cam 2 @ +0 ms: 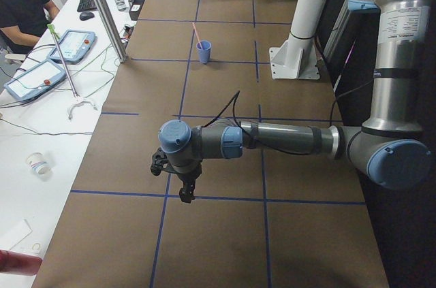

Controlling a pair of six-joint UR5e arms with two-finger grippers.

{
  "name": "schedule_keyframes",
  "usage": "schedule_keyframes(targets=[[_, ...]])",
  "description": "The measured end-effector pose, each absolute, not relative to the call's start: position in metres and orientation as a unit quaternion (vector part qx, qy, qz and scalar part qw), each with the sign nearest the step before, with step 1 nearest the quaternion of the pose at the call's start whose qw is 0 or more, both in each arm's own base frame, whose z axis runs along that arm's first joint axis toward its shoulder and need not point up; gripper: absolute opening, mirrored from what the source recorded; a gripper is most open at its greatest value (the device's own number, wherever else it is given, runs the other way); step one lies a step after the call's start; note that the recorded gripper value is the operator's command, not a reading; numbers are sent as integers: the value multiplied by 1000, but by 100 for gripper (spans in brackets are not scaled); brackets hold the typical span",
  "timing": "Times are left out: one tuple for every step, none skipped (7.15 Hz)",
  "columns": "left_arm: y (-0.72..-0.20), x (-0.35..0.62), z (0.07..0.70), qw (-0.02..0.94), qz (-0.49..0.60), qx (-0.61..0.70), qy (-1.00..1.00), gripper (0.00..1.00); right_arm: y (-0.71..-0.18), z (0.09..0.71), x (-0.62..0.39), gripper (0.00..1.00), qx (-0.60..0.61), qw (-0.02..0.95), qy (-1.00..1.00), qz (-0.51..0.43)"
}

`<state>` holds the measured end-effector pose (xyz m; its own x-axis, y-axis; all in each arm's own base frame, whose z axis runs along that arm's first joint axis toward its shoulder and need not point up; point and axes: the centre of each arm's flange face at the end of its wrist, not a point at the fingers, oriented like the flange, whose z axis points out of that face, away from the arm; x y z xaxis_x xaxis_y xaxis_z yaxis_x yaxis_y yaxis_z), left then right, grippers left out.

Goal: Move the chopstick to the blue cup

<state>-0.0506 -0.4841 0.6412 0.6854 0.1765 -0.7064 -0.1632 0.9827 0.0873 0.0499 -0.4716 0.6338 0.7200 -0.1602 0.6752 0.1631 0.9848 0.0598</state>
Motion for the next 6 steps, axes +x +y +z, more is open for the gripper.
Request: schedule_keyframes(targets=[[-486,-50,639,918,95,13,385,100,-472,633,50,100,-2,927,-364,-87],[-486,-50,637,918,97,16,384,100,-473,633,50,100,-2,927,-364,-87],[-487,-50,635,918,98,18,384,100,-473,632,50,100,-1,927,-365,-87],[-487,-50,634,918,99,19,384,100,-474,630,50,100,1,927,-365,-87],[-487,-50,631,918,100,22,383,100,-474,629,49,100,2,926,-367,-87],[-488,-51,626,918,101,27,383,100,-474,628,49,100,3,926,-367,-87]])
